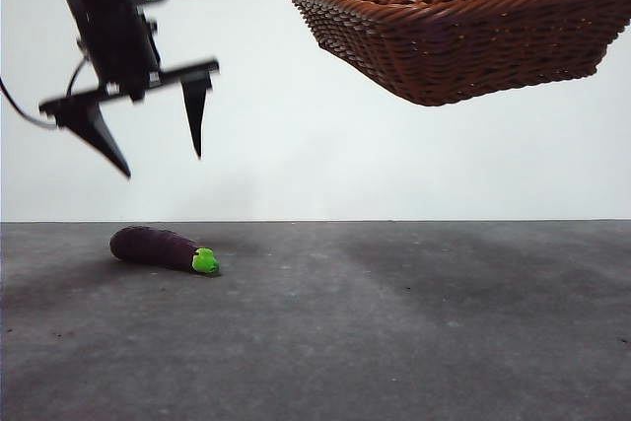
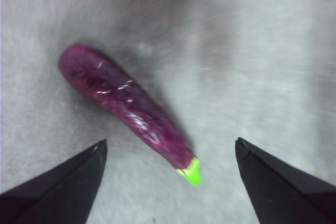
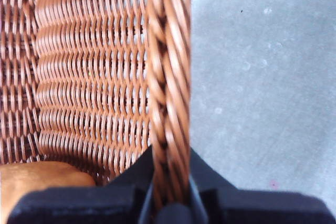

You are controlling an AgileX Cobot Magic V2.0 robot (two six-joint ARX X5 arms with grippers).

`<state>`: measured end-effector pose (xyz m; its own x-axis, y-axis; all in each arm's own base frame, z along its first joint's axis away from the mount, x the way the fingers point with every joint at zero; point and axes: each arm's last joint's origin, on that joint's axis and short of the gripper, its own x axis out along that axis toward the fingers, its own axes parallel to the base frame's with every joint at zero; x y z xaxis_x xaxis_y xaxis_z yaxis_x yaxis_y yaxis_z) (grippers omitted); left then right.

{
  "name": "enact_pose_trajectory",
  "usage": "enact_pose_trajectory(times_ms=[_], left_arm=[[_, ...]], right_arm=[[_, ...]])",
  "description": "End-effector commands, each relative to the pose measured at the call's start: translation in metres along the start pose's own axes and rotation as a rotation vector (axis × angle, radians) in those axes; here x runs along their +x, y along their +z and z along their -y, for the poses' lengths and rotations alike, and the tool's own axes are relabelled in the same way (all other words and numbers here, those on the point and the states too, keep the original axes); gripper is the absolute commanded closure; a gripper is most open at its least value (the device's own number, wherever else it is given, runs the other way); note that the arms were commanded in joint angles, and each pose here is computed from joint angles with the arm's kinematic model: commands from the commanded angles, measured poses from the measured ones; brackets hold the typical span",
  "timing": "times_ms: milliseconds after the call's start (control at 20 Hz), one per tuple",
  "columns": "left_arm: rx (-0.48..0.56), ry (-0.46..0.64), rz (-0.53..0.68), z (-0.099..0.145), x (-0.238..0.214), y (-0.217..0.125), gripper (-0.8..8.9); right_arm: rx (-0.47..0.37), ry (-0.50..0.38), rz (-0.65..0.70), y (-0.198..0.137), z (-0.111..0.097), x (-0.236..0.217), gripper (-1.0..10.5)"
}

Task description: Help me put the vegetables on the table into the basket

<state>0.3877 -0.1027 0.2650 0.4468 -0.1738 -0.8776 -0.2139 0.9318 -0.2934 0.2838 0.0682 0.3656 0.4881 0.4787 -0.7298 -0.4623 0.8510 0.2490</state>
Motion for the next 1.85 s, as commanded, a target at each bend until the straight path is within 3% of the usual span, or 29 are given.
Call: enact_pose_trajectory(times_ms=[50, 200, 850, 900, 950, 1000, 1150, 1300, 1550, 1850], left_arm=[[-0.063, 0.021, -0.016, -0.005, 0.023, 0.003, 4.00], [-0.110, 0.044, -0.045, -0.009, 0.047, 0.002, 4.00], [-0.148, 0.101, -0.073, -0.018, 0.092, 0.000, 4.10], [-0.147, 0.095, -0.065, -0.018, 0.092, 0.000, 4.65], [-0.143, 0.089, -0.058, -0.017, 0.092, 0.001, 6.20], [-0.136, 0.085, -0.052, -0.017, 0.092, 0.002, 7.02], [-0.130, 0.080, -0.046, -0.017, 0.096, 0.002, 7.27], [-0.078, 0.074, -0.040, -0.017, 0.097, 0.003, 8.22], [0.123, 0.025, -0.034, -0.014, 0.088, 0.006, 8.22], [0.440, -0.023, 0.148, -0.014, -0.020, 0.021, 8.22]], right_arm=[[-0.022, 0.012, 0.017, 0.000, -0.003, -0.005, 9.6], [-0.037, 0.013, 0.006, -0.001, -0.003, -0.005, 9.6], [-0.078, 0.024, 0.008, -0.001, -0.004, -0.005, 9.6], [-0.078, 0.025, 0.008, -0.001, -0.004, -0.005, 9.6], [-0.078, 0.025, 0.008, -0.001, -0.004, -0.005, 9.6], [-0.078, 0.030, 0.007, -0.001, -0.004, -0.005, 9.6], [-0.078, 0.058, 0.010, -0.001, -0.005, -0.005, 9.6], [-0.079, 0.058, 0.012, -0.001, -0.005, -0.005, 9.6], [-0.069, 0.056, 0.013, -0.001, -0.004, -0.005, 9.6], [-0.008, 0.026, -0.072, -0.004, 0.003, 0.012, 9.6]])
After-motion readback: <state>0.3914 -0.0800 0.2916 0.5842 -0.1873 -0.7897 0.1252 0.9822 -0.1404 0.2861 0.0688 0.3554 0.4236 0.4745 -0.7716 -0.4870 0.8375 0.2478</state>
